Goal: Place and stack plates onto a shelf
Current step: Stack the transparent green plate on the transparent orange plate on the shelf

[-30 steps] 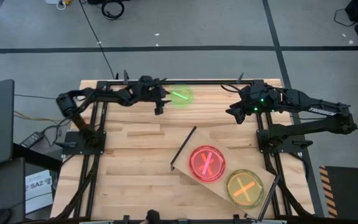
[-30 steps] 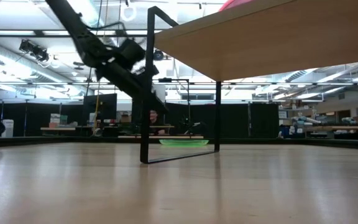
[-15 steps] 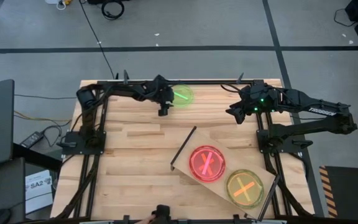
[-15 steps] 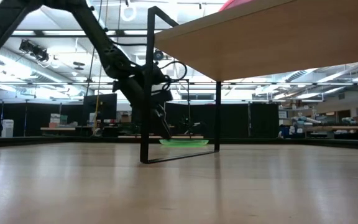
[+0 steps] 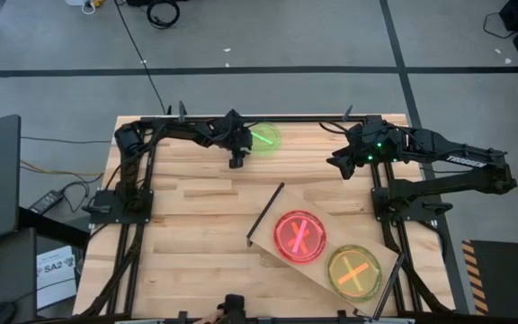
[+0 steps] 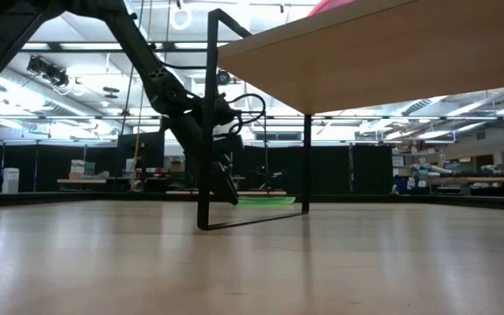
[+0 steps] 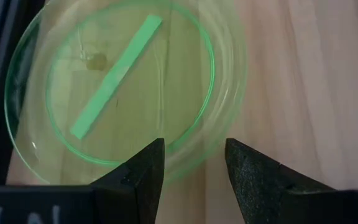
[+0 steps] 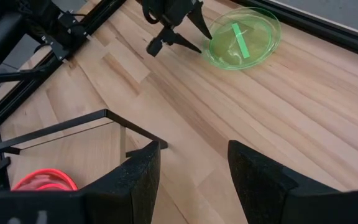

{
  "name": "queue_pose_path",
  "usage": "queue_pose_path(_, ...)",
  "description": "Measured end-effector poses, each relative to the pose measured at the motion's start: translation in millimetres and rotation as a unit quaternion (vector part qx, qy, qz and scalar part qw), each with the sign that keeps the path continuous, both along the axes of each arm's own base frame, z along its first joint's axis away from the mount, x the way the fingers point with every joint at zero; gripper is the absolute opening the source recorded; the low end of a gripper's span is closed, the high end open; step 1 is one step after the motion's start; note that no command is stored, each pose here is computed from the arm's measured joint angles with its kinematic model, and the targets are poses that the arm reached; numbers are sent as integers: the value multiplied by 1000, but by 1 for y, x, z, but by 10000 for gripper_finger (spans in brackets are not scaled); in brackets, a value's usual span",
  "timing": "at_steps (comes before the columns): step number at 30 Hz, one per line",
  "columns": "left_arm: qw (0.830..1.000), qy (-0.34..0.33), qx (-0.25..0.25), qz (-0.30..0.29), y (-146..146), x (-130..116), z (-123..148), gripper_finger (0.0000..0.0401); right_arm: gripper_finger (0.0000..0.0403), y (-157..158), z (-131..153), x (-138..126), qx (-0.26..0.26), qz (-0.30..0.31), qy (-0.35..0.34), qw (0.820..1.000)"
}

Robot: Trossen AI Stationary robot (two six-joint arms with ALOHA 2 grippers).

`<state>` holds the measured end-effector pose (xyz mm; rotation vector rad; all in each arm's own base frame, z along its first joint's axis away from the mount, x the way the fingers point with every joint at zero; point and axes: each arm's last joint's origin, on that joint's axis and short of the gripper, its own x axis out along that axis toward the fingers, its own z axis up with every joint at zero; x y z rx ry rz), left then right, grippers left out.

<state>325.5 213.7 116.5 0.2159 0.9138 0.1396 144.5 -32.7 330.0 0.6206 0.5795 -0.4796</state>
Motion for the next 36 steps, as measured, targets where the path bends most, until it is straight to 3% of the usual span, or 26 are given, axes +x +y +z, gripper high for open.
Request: queue_pose_path(36, 1000, 22, 1, -3, -5, 2, -2, 22, 194, 0, 0, 0, 0, 0, 0, 1000)
